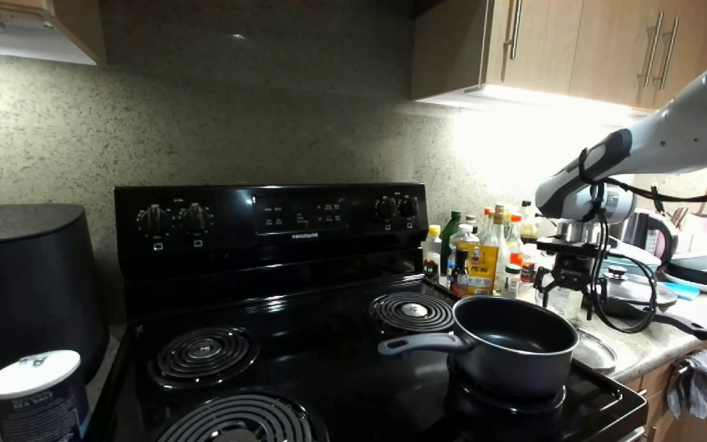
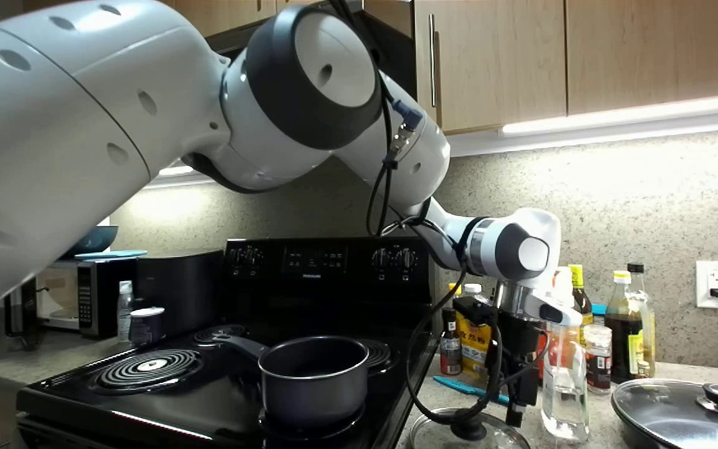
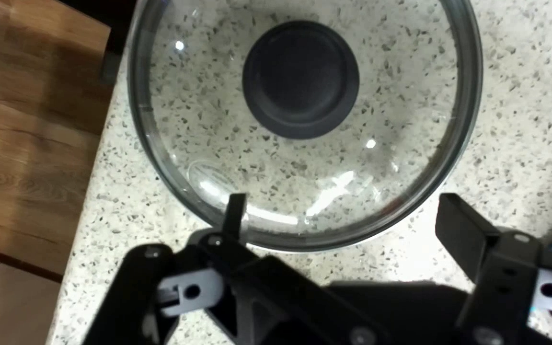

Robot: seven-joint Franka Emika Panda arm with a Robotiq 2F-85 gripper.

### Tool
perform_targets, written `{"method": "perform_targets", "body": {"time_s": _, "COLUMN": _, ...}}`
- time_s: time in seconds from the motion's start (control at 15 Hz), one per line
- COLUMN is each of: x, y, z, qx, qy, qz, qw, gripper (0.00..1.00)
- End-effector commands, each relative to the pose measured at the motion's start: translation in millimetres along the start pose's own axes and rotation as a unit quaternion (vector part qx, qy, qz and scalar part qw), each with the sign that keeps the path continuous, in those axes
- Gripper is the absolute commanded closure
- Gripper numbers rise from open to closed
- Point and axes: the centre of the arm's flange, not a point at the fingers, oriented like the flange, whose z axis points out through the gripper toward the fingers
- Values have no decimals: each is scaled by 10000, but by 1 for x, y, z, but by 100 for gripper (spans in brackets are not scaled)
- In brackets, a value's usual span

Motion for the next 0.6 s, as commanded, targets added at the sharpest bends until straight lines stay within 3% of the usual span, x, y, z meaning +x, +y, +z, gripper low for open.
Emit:
{"method": "perform_targets", "body": {"time_s": 0.0, "x": -31, "y": 51, "z": -16, "qx": 272, "qy": 82, "qz": -237, "qw": 9993, "gripper": 0}}
{"method": "perform_targets", "body": {"time_s": 0.13, "x": -35, "y": 61, "z": -24, "qx": 418, "qy": 46, "qz": -296, "qw": 9987, "gripper": 0}}
{"method": "perform_targets", "body": {"time_s": 0.2, "x": -10, "y": 31, "z": -16, "qx": 178, "qy": 80, "qz": -165, "qw": 9997, "gripper": 0}}
{"method": "perform_targets", "body": {"time_s": 0.4, "x": -19, "y": 43, "z": -25, "qx": 242, "qy": 63, "qz": -188, "qw": 9995, "gripper": 0}}
{"method": "perform_targets", "body": {"time_s": 0.53, "x": -26, "y": 35, "z": -18, "qx": 43, "qy": 176, "qz": -378, "qw": 9991, "gripper": 0}}
